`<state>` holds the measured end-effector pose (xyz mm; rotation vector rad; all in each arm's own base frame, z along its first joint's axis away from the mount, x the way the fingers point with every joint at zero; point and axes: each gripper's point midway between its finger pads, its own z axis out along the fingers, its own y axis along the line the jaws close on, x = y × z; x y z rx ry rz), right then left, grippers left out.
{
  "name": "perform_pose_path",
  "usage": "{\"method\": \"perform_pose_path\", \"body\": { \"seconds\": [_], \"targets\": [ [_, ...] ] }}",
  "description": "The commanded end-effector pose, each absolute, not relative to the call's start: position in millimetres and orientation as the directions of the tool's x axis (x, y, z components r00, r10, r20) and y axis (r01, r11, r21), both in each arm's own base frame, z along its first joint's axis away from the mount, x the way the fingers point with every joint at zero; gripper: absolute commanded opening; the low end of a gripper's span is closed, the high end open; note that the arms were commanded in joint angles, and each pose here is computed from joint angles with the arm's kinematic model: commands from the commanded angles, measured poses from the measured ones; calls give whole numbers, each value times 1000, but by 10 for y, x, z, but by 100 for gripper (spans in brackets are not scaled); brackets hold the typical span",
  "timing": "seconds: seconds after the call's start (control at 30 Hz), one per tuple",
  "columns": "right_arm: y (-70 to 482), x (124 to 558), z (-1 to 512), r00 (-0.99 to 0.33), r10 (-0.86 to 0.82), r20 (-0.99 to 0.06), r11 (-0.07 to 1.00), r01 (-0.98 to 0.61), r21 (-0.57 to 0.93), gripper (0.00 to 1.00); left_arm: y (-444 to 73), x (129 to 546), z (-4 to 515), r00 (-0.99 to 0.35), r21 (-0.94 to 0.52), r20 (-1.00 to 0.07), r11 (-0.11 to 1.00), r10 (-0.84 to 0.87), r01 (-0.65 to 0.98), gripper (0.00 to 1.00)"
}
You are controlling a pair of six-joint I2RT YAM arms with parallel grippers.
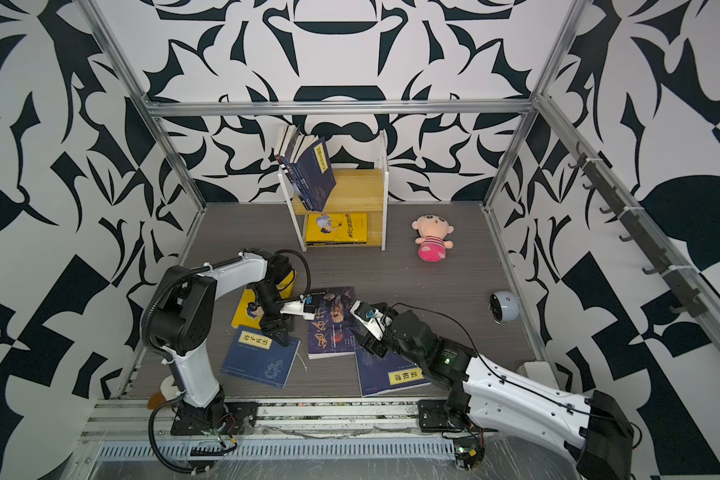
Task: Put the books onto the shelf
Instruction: 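Release the book and move both grippers to the books nearest the robot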
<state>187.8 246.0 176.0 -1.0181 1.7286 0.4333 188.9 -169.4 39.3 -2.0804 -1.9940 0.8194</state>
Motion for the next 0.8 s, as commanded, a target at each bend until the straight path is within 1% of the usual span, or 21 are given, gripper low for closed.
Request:
{"method": "perform_pose_path", "body": {
  "seconds": [0.0, 0.1, 0.17, 0.3, 0.37, 0.47, 0.53, 0.63, 0.77],
  "targets": [
    [2451, 1895, 1856, -101, -396, -913, 596, -785, -172, 71, -1621, 1749, 315, -2, -498, -237, -119, 972, 859, 56],
    [2433, 1893, 1848, -101, -394, -913, 600, -781, -172, 71, -1606, 1753, 230, 19, -459, -219, -120, 975, 881, 55],
    [2421, 1892, 1834, -105, -395, -913, 603, -779, -171, 71, -1591, 1738, 185, 36, -440, -208, -127, 977, 889, 51],
    [2406, 1894, 1826, -110, -394, -912, 608, -775, -169, 71, -1579, 1686, 131, 40, -430, -191, -120, 981, 895, 33],
    [2397, 1895, 1833, -111, -391, -914, 612, -773, -169, 71, -1568, 1672, 99, 43, -420, -179, -116, 983, 900, 19],
    [2389, 1895, 1851, -109, -387, -916, 615, -771, -168, 70, -1565, 1670, 101, 38, -409, -178, -109, 983, 906, 10],
    [2397, 1888, 1860, -109, -384, -917, 612, -774, -164, 70, -1557, 1673, 107, 43, -396, -177, -112, 983, 911, 0],
    [2451, 1877, 1887, -112, -376, -920, 599, -787, -149, 67, -1552, 1710, 136, 48, -373, -176, -112, 983, 921, 0],
    [2599, 1834, 1914, -106, -379, -919, 553, -822, -134, 64, -1564, 1759, 214, 43, -359, -175, -105, 984, 928, 0]
  ]
}}
